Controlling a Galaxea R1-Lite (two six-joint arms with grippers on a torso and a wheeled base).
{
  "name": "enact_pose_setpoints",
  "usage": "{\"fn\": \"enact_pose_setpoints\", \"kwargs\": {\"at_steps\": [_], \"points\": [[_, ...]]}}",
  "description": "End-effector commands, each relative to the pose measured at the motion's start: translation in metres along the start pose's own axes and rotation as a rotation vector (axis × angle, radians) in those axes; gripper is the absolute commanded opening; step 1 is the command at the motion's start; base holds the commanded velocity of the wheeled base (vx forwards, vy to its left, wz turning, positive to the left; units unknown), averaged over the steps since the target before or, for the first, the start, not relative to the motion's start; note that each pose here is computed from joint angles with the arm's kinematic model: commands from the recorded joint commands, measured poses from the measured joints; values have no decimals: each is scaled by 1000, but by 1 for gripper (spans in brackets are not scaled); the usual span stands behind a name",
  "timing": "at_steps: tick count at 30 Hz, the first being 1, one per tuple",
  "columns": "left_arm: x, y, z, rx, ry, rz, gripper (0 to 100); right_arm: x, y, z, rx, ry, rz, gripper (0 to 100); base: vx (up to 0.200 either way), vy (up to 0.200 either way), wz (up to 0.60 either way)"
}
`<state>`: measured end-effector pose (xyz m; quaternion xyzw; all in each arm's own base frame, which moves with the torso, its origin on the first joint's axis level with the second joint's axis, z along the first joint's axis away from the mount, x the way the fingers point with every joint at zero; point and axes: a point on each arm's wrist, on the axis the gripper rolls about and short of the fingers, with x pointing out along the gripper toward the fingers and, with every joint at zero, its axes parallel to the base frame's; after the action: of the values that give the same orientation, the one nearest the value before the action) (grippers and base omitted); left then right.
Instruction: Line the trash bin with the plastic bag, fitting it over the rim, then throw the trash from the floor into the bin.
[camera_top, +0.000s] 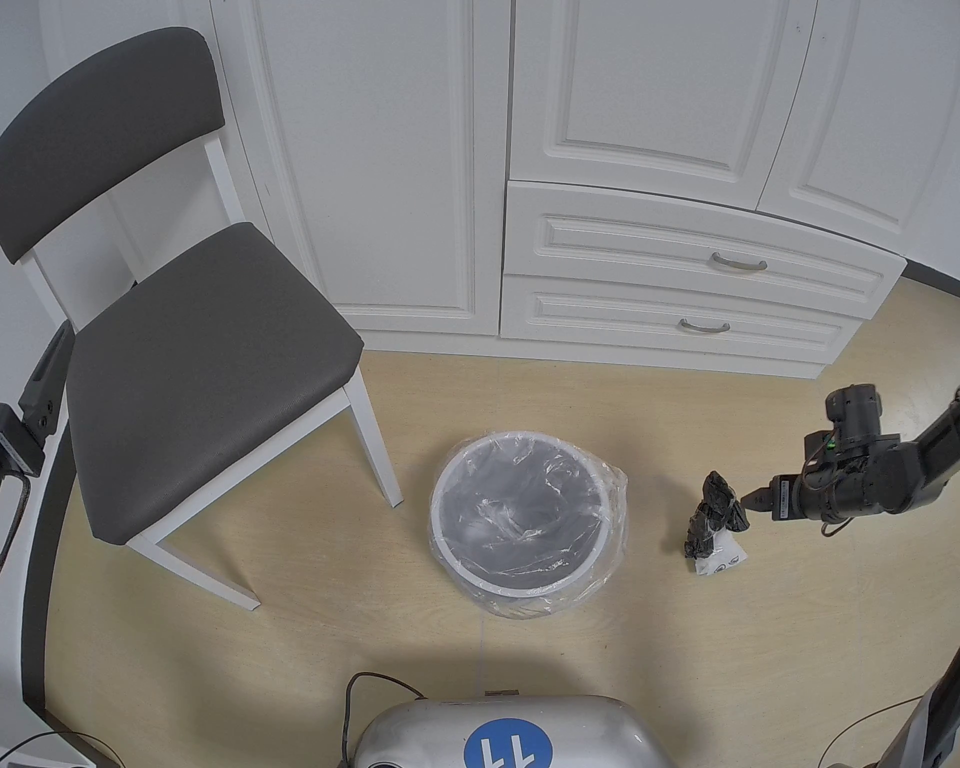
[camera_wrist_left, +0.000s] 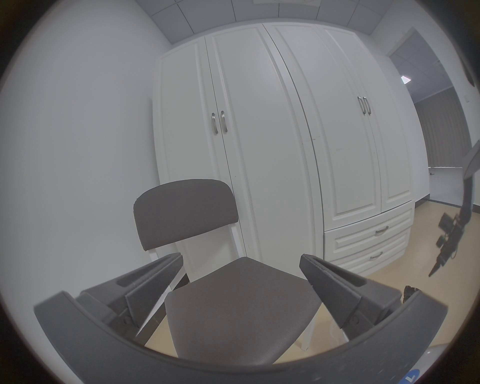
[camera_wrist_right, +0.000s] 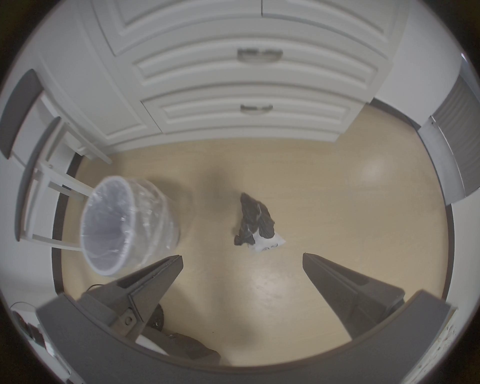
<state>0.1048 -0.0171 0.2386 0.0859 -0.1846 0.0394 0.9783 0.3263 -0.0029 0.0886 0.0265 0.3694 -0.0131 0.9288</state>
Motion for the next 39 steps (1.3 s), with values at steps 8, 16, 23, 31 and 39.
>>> {"fn": "enact_pose_setpoints", "kwargs": {"at_steps": [8,16,23,31,39], "points": [[-3,1,0,9,-6,-2,100,154,-9,-38,40,73,-93,100,0,0,0],[-5,0,-2,29,-1,-7,100,177,0,-27,96,15,-77,100,0,0,0],[-9,-1,-10,96,25,-18,100,196,3,-22,152,-11,-53,100,0,0,0],[-10,-1,-10,103,23,-19,100,206,-2,-10,261,-17,-38,100,0,0,0],[-10,-1,-9,103,17,-19,100,229,-14,-13,305,-7,-79,100,0,0,0]]}}
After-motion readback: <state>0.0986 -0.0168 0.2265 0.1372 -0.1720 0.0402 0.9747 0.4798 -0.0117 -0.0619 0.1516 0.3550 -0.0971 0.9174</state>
